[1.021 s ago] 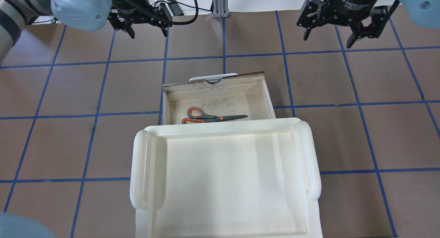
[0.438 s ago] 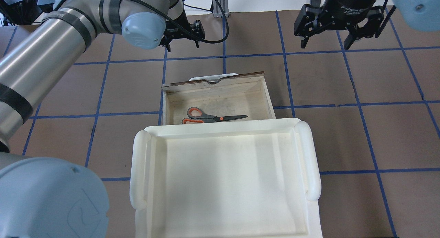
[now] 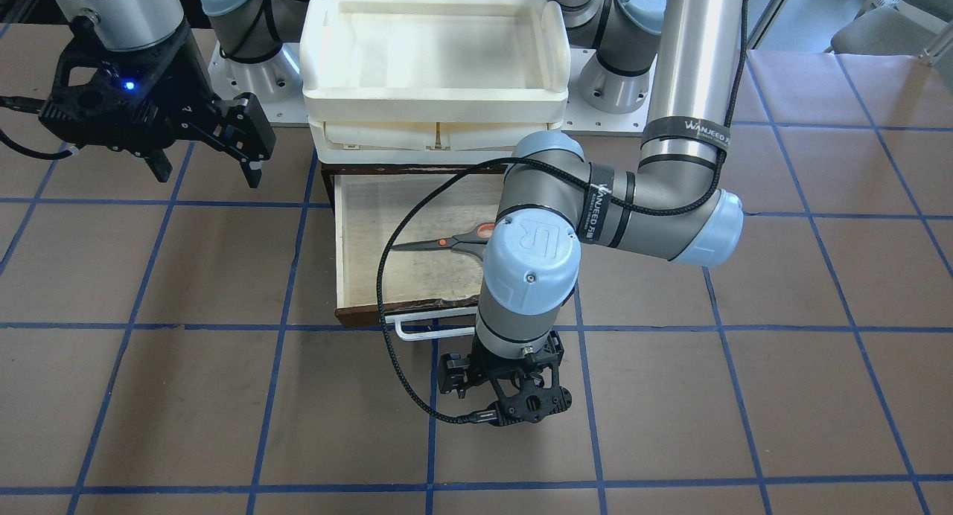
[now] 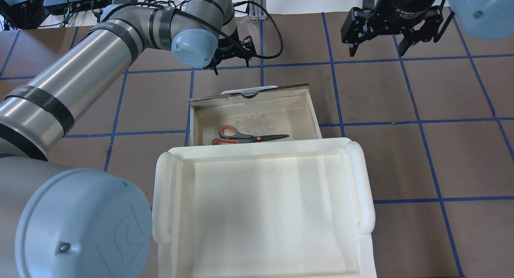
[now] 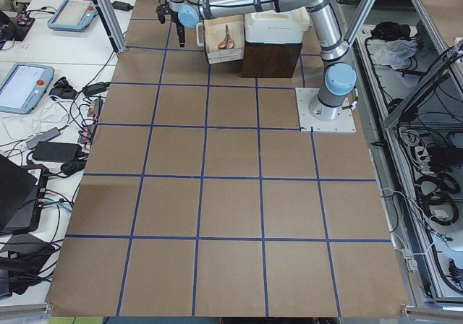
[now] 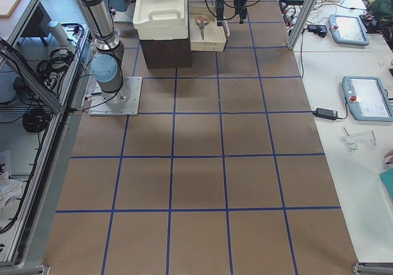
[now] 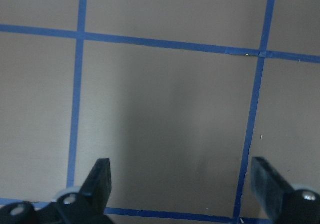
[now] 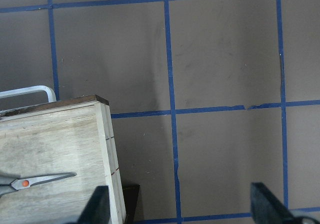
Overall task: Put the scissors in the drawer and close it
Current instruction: 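Move the left gripper over the drawer's far edge near the handle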
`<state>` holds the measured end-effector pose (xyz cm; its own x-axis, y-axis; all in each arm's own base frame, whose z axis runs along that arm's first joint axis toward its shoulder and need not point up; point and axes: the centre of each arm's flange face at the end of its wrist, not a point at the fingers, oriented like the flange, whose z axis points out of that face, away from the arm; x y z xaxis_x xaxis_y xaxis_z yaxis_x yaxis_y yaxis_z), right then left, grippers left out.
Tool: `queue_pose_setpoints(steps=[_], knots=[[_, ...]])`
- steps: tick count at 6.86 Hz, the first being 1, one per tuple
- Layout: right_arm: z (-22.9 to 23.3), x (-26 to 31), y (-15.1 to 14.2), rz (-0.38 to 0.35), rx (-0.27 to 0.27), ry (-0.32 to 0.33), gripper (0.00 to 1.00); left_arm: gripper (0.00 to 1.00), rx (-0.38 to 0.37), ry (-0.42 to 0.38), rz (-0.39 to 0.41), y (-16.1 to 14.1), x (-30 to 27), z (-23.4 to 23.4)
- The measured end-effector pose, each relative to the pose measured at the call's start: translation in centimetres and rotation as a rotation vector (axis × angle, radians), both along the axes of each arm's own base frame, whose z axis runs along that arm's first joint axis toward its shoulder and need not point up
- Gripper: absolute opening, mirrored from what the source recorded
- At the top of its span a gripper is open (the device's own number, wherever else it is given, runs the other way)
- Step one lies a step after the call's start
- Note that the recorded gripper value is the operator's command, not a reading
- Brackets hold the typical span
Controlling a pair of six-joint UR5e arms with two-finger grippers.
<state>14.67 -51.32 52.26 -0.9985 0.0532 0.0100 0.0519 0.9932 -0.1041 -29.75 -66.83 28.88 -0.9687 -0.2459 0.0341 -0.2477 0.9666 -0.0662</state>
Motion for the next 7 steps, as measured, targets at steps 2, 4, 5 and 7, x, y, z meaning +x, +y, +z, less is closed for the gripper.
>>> queue_pose_setpoints(steps=[2, 4, 5, 7], knots=[[0.0, -0.1, 0.0, -0.001, -0.002, 0.000, 1.00, 1.00, 0.061, -0.004, 0.037, 0.7, -1.4, -1.9], [0.0, -0.1, -0.1, -0.002, -0.002, 0.000, 1.00, 1.00, 0.125, -0.017, 0.037, 1.7, -2.1, -2.8], [0.0, -0.1, -0.1, -0.003, -0.002, 0.000, 1.00, 1.00, 0.141, -0.013, 0.036, 1.9, -2.2, -2.7], [0.0, -0.1, -0.1, -0.003, -0.003, -0.001, 1.00, 1.00, 0.174, -0.001, 0.035, 2.5, -2.4, -2.4]])
